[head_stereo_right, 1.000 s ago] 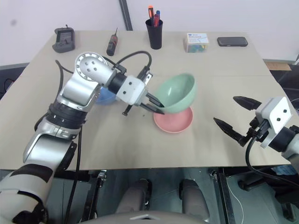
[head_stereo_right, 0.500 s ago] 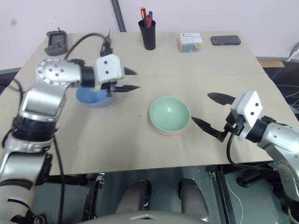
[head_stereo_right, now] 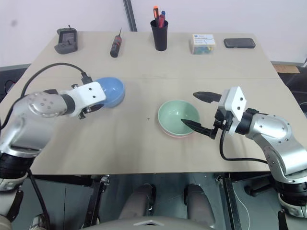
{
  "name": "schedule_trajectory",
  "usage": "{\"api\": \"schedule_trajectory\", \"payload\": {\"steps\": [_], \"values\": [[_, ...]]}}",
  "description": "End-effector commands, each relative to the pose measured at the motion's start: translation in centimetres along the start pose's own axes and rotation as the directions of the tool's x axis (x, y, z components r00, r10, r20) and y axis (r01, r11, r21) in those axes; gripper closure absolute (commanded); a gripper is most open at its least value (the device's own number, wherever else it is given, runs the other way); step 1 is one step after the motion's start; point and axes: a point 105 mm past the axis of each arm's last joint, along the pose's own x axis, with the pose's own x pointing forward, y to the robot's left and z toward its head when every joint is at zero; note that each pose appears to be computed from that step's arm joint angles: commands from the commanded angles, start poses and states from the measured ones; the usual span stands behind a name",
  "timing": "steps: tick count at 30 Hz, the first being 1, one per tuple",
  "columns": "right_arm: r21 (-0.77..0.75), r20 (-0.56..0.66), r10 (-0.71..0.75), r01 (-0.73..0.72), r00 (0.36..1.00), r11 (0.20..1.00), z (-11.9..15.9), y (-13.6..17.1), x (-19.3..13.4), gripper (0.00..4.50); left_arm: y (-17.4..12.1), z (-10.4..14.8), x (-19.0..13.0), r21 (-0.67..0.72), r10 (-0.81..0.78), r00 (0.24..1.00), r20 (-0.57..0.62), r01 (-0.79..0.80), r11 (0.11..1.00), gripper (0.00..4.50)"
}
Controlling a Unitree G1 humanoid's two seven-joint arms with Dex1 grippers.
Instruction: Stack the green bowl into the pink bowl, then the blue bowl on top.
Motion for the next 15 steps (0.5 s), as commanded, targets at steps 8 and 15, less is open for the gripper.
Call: {"api": "schedule_trajectory", "payload": {"steps": [8,15], "values": [[-0.048,0.0,-0.039,0.039,0.999,0.998,0.8,0.2,-0.9,0.0,-0.3,1.1,2.6,0.096,-0.025,0.999,0.038,0.021,0.995,4.49],[-0.049,-0.025,-0.094,0.093,0.995,0.994,0.5,0.2,-1.9,0.0,-1.6,8.4,-1.2,0.137,-0.223,0.872,0.436,0.18,0.974,4.49]]}}
